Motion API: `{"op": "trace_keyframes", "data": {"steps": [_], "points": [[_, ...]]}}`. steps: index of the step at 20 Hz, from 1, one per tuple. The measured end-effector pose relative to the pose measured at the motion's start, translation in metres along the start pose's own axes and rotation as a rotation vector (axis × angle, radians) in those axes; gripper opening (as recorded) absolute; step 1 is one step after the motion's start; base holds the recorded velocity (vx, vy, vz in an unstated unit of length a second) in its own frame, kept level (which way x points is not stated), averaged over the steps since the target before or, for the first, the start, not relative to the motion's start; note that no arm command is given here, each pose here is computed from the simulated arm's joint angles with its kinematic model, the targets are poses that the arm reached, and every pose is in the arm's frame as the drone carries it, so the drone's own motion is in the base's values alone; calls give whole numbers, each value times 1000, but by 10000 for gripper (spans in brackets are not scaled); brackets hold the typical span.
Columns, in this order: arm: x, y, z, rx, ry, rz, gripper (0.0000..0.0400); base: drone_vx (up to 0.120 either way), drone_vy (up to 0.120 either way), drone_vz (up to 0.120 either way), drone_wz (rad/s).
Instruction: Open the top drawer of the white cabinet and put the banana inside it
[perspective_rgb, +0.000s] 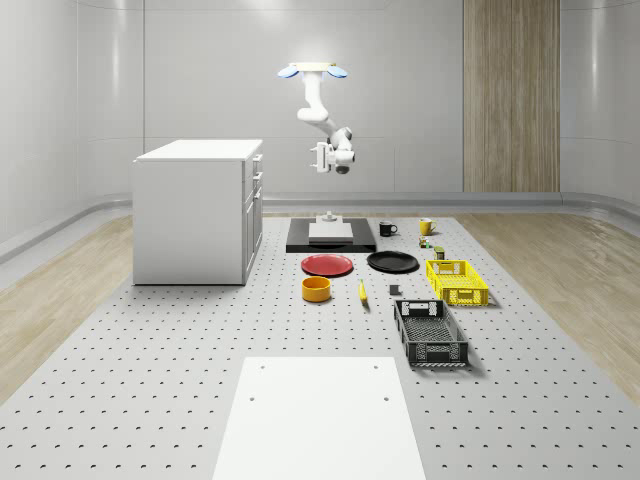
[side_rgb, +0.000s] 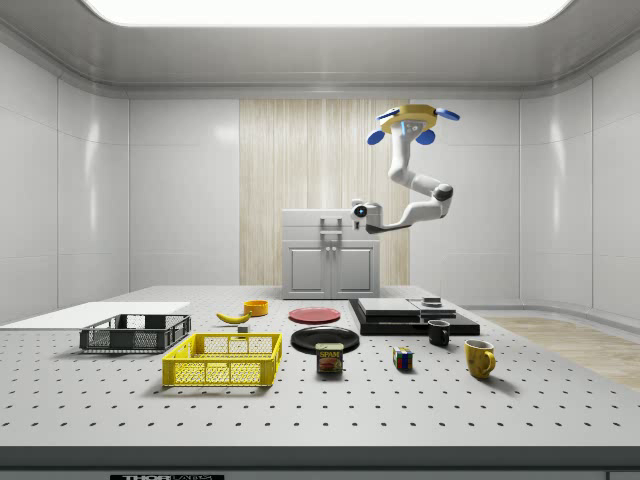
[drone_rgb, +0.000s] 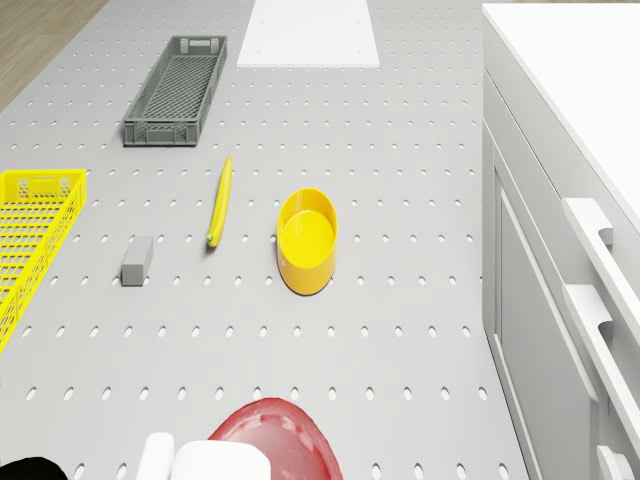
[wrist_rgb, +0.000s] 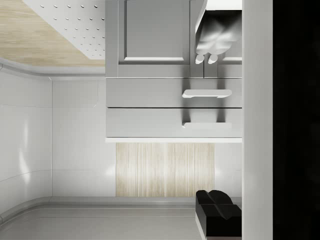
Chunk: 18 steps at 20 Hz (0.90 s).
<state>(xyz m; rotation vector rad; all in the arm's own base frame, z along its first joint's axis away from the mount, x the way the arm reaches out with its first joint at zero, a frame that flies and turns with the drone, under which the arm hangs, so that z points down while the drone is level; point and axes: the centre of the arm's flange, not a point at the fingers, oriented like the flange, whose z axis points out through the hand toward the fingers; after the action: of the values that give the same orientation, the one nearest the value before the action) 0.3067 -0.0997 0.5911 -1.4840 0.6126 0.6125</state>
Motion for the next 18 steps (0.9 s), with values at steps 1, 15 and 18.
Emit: {"op": "trace_keyframes", "data": {"steps": [1, 15, 18], "points": [[0, 0, 0, 0, 0, 0, 400, 120, 0, 0, 0], [0, 0, 11, 0, 0, 0, 400, 74, 0, 0, 0], [0, 0, 24, 0, 0, 0, 400, 0, 0, 0, 0]]}}
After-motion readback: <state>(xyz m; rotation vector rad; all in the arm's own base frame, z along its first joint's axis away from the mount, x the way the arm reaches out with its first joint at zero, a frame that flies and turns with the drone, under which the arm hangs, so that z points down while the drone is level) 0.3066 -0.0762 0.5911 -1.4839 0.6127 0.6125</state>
